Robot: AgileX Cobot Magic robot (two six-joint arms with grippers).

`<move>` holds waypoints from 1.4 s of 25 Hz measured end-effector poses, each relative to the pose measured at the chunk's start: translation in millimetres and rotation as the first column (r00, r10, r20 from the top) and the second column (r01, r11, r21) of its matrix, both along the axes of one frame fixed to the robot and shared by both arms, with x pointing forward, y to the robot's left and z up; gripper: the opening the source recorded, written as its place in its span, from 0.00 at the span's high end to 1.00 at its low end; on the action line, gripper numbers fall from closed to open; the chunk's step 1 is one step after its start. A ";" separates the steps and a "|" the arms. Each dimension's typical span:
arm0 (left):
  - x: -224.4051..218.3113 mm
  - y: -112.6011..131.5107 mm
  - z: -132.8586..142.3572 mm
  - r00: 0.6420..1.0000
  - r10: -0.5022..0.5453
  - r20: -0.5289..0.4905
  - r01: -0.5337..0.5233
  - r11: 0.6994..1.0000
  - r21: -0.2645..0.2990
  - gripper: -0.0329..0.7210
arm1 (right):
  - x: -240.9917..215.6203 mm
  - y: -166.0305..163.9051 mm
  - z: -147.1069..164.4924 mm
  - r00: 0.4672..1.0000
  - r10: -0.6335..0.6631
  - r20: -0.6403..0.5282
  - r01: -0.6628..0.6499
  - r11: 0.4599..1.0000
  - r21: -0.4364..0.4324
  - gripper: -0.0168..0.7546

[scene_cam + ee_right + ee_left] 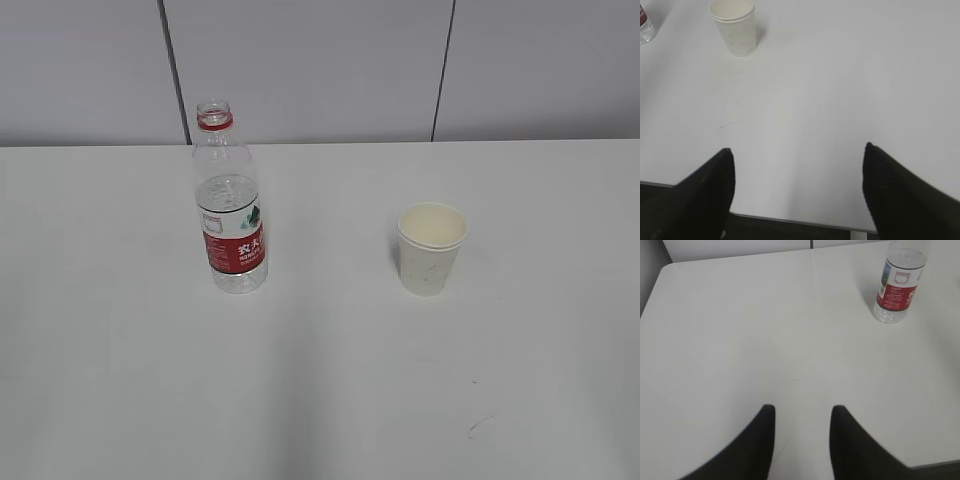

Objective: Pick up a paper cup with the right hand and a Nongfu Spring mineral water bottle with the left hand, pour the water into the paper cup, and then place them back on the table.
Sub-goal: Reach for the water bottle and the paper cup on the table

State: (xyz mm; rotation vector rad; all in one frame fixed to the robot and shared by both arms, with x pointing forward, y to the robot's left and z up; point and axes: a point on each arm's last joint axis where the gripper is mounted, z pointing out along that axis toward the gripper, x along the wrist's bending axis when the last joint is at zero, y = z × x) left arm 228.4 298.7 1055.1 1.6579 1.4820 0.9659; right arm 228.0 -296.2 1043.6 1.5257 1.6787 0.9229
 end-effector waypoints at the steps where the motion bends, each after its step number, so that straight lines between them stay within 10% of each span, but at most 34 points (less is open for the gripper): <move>1: 0.0 0.0 0.0 1.000 0.000 0.000 0.000 1.000 0.000 0.64 | 0.0 0.0 0.0 1.000 0.000 0.000 0.000 1.000 0.000 0.22; 35: 0.1 6.1 0.6 0.999 0.043 0.006 -0.043 0.997 0.061 0.64 | 0.0 0.0 0.0 1.000 0.000 0.000 0.000 1.000 0.000 0.22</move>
